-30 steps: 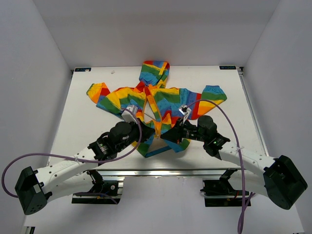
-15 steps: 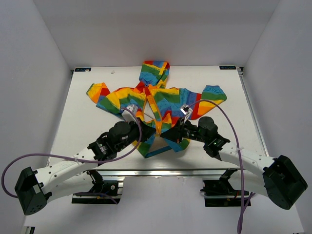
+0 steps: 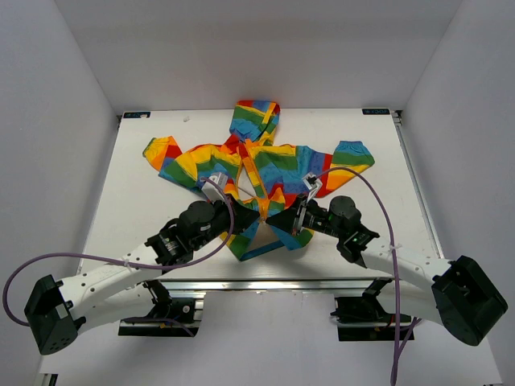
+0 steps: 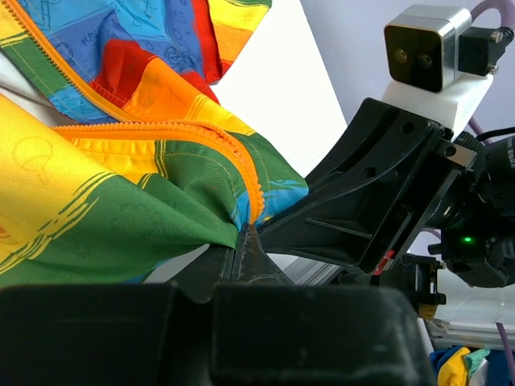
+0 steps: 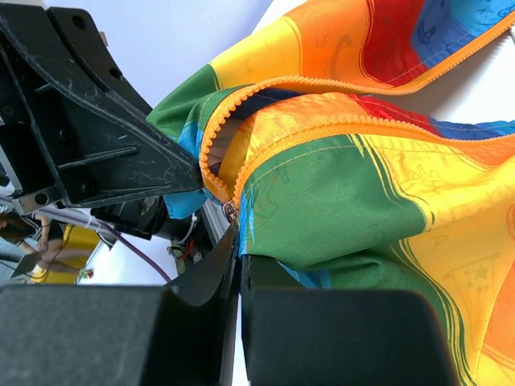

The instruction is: Zip up the jacket

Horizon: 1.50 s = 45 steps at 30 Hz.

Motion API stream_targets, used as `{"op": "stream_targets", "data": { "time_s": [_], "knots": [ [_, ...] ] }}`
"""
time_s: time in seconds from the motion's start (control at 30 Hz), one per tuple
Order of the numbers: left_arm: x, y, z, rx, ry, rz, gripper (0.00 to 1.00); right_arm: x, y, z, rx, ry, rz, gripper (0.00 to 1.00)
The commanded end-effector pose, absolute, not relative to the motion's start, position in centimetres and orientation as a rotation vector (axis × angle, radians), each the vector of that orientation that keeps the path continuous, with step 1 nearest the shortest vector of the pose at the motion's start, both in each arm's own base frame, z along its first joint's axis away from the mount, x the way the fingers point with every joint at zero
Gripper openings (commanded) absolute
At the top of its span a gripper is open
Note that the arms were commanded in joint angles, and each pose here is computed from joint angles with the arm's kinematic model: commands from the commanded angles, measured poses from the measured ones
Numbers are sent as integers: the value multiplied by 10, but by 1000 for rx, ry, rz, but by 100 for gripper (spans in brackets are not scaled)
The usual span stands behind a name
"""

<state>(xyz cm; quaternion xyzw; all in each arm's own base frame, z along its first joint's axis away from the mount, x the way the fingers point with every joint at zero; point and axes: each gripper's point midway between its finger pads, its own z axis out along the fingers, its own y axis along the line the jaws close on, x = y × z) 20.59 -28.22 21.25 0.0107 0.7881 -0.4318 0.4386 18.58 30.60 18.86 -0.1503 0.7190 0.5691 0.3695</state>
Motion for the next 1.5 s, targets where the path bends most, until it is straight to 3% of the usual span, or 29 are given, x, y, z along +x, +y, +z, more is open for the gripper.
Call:
{"op": "stream_targets", "data": {
  "time_s": [0.0,0.53,1.0,1.07,1.13,1.3,1.47],
  "knots": [
    [205,-283,212,6,1964,-1091,0,188,306,218,-360,1708,1495,0],
    [205,-291,212,3,1981,-1121,0,185,303,222,-369,1675,1494,0],
    [170,-305,218,331,1908,-1253,0,178,310,216,-546,1699,1461,0],
    [169,-305,217,326,1919,-1255,20,177,311,216,-554,1697,1468,0],
    [169,-306,219,329,1914,-1264,27,176,311,215,-546,1701,1476,0],
    [174,-302,214,287,1947,-1224,41,175,310,216,-544,1701,1478,0],
    [179,-297,209,249,1974,-1173,41,174,307,213,-544,1718,1463,0]
  ]
}}
